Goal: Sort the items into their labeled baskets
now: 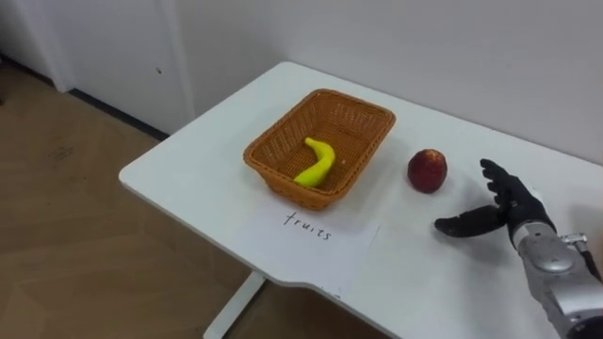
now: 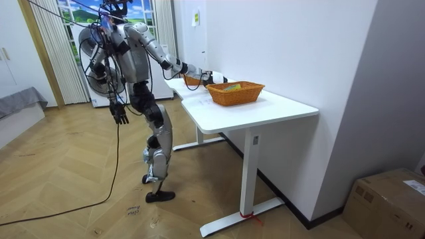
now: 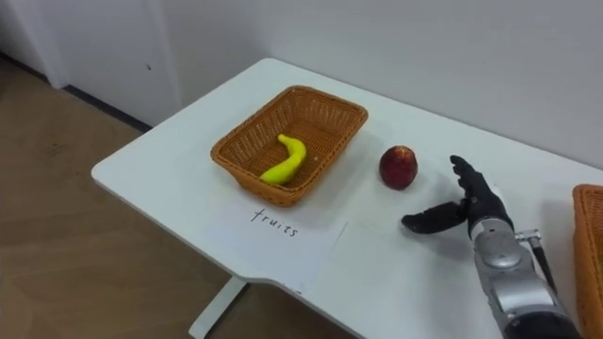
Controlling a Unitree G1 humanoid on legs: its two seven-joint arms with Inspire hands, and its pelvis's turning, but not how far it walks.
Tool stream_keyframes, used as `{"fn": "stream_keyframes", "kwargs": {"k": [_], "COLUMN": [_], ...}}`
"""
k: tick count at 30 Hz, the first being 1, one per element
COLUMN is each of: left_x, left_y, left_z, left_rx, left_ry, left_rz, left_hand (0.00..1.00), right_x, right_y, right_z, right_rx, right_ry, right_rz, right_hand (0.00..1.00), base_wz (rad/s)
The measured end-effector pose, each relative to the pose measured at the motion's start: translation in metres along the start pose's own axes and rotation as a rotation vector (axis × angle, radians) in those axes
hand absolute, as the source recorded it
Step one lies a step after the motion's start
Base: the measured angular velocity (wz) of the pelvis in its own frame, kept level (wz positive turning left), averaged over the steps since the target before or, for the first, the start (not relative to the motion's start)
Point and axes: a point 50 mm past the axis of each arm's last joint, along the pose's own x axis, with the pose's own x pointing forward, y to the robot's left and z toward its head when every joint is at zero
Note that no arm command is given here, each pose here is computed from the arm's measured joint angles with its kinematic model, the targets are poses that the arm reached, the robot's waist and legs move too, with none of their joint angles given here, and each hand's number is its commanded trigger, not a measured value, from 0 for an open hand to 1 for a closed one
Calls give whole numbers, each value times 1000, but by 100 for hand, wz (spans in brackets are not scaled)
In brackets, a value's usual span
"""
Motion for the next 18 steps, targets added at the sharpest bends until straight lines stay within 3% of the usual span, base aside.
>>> {"fn": "stream_keyframes", "kwargs": {"k": [5, 11, 18], "left_x": [-1, 5, 9], "left_y": [8, 38, 56], "left_z": [5, 29, 56], "left_rx": [-31, -33, -82], "left_ry": [-38, -116, -210], "left_rz": [20, 86, 144], "left_hand": [0, 0, 0], "right_x": [10, 19, 25], "right_y": [-5, -6, -14], "right_z": [24, 53, 79], "right_rx": [111, 93, 75], "right_ry": [-43, -102, -160], "right_rz": [-36, -66, -100], "right_hand": [0, 0, 0], "base_wz": [0, 2, -2]}}
